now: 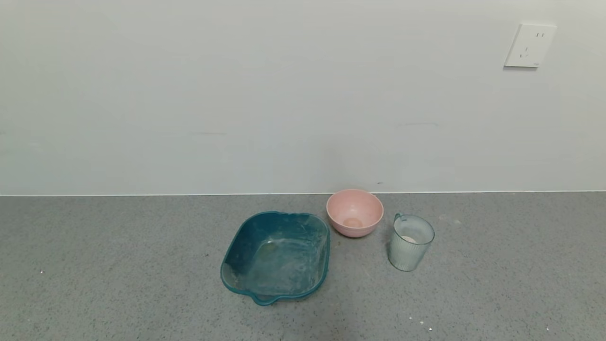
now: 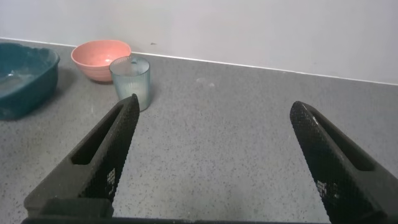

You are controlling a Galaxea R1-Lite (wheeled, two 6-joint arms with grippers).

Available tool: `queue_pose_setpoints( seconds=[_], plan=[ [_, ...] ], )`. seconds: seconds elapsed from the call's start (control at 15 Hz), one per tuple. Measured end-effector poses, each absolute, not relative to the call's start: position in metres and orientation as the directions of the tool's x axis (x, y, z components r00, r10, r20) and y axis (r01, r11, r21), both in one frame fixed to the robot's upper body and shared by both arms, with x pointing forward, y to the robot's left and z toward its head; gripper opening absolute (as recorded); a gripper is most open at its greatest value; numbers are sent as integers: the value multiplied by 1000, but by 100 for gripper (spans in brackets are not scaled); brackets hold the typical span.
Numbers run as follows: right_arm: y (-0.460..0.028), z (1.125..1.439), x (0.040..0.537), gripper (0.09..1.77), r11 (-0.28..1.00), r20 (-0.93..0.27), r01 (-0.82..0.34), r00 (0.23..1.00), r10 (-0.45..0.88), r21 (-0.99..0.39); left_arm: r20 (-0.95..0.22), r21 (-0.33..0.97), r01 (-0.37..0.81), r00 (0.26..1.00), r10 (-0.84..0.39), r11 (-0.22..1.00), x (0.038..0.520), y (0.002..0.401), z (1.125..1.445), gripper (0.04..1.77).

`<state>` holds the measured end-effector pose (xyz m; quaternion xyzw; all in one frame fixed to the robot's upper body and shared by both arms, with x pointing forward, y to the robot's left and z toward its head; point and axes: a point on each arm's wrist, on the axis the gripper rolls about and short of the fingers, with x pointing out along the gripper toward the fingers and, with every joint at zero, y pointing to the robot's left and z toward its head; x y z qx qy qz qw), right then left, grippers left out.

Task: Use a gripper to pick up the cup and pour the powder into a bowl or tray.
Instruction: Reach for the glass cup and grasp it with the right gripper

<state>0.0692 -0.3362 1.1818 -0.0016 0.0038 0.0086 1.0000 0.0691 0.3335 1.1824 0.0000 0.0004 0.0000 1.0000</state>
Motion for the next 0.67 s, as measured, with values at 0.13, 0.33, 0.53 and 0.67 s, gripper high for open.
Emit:
queue_pose_setpoints(
  seconds=[0.13, 0.33, 0.53, 0.67],
  plan=[
    [-336, 1182, 69, 176, 1000, -6, -17, 1000, 17, -7, -1, 0, 0, 1000, 0, 1000, 69, 334, 1182, 176],
    [-336, 1182, 69, 176, 1000, -2, -17, 1000, 17, -8, -1, 0, 0, 1000, 0, 1000, 69, 334, 1182, 176],
    [-336, 1193, 66, 176, 1000, 32, -20, 999, 21, -17, -1, 0, 0, 1000, 0, 1000, 69, 334, 1182, 176],
    [-336, 1211, 62, 176, 999, 71, -26, 997, 27, -22, -1, 0, 0, 1000, 0, 1000, 69, 334, 1182, 176]
  ],
)
